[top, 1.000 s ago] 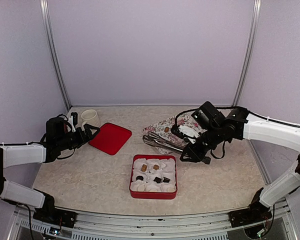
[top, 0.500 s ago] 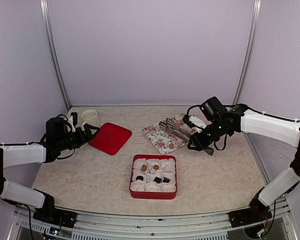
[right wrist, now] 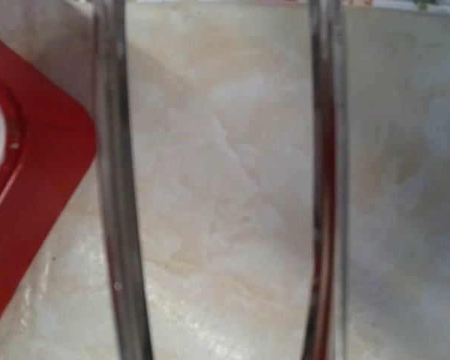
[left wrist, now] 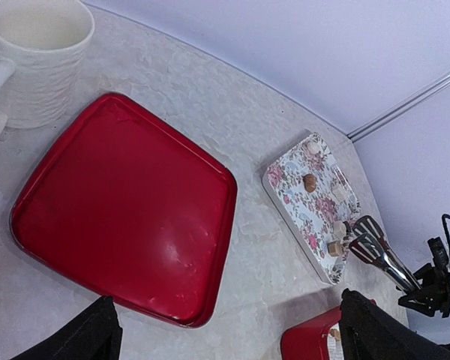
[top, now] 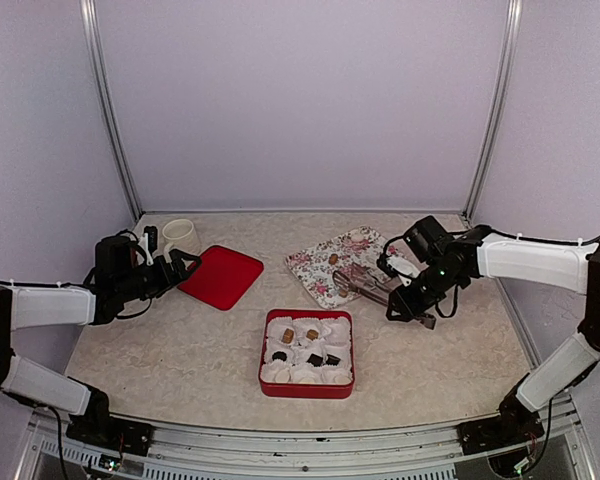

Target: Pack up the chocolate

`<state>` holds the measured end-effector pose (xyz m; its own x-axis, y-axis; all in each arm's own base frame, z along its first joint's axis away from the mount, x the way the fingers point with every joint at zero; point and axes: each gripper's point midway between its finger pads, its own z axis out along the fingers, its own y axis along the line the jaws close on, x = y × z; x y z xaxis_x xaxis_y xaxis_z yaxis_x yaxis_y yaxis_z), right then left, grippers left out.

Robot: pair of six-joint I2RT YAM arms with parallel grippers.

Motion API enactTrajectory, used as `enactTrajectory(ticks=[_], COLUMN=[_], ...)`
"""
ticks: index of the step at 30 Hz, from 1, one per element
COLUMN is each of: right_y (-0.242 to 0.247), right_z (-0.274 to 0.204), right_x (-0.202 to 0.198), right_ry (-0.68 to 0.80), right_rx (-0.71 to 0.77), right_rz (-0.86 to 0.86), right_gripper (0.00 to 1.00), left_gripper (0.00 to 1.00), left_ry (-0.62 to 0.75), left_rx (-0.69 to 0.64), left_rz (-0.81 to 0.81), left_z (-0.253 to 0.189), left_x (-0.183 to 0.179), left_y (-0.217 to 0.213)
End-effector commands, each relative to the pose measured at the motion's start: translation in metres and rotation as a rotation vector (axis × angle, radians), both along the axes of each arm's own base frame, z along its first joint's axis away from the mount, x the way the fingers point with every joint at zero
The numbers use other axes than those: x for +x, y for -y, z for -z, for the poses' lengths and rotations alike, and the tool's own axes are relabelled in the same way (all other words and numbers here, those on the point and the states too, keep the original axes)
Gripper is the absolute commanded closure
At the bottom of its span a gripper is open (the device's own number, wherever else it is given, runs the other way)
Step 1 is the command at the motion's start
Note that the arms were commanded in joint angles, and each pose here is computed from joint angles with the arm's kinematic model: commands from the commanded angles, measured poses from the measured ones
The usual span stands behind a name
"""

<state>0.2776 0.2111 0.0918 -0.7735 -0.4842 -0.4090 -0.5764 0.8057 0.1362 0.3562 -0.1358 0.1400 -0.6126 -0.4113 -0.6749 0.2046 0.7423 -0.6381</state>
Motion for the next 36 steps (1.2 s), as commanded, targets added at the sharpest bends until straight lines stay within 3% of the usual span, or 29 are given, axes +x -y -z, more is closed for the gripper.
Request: enactTrajectory(ticks=[1,15,36], right_y=[0.000,-0.001,0.010], right_z=[0.012,0.037,0.029], right_x=[0.005,0.007,0.026], right_ry=[-0.008,-0.047,-0.021], right_rx=[-0.003,-0.035,-0.048], right_rz=[0.005,-0.012,0.018], right_gripper=[0.59,0.61,0.79], left_gripper=[0.01,0.01,0.01], left_ry=[0.017,0.013,0.013], left_rx=[-0.008,0.002,0.010], left_rz=[0.000,-0.004,-0.005], left_z=[-0.002,0.000,0.001], left_x=[0.002,0.002,0.004], left_y=[-0.002,-0.003,-0.003])
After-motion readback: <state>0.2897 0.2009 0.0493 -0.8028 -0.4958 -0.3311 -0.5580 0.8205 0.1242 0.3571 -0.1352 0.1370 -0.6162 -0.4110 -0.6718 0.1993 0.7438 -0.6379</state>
